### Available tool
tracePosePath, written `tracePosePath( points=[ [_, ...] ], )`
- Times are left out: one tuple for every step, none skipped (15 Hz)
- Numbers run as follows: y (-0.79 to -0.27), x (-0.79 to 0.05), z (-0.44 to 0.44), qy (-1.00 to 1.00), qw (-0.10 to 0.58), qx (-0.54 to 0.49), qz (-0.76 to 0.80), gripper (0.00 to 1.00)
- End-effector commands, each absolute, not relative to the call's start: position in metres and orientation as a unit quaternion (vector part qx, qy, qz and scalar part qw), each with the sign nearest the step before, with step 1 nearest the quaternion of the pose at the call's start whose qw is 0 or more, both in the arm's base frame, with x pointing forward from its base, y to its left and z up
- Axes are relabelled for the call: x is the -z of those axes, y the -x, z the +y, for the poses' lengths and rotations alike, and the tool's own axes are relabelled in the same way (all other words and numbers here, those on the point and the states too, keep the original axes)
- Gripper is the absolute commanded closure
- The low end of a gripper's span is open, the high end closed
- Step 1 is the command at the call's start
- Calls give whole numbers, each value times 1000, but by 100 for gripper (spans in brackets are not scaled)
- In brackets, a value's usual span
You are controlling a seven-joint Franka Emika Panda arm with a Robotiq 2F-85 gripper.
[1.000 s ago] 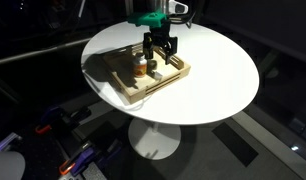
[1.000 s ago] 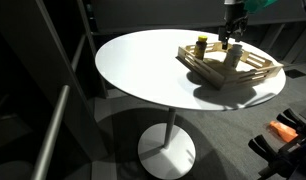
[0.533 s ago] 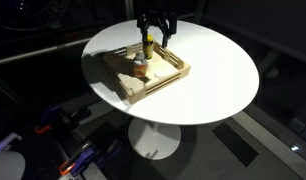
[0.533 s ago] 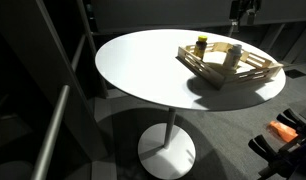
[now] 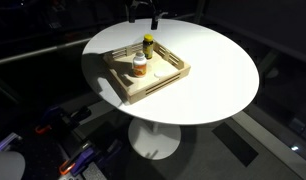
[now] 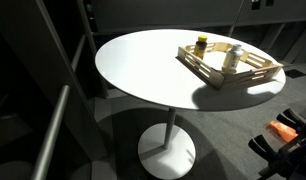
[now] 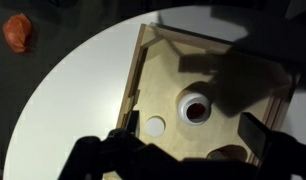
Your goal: Take the lid off the white bottle
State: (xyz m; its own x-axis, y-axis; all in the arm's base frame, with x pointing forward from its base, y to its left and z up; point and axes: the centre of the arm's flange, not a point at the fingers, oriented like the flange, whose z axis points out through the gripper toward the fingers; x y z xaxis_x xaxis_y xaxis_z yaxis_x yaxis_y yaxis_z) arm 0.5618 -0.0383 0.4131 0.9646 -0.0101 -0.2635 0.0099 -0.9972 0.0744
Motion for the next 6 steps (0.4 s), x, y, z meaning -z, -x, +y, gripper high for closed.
tracePosePath(
  points=[
    [-541, -433, -32, -991, 29, 129, 12, 0],
    [-556, -424, -34, -991, 37, 130, 3, 0],
    [-555, -426, -33, -991, 37, 128, 4, 0],
    [-555, -426, -33, -991, 37, 129, 4, 0],
    [-555, -424, -33, -991, 37, 130, 4, 0],
    [-555, -422, -33, -991, 37, 132, 4, 0]
  ],
)
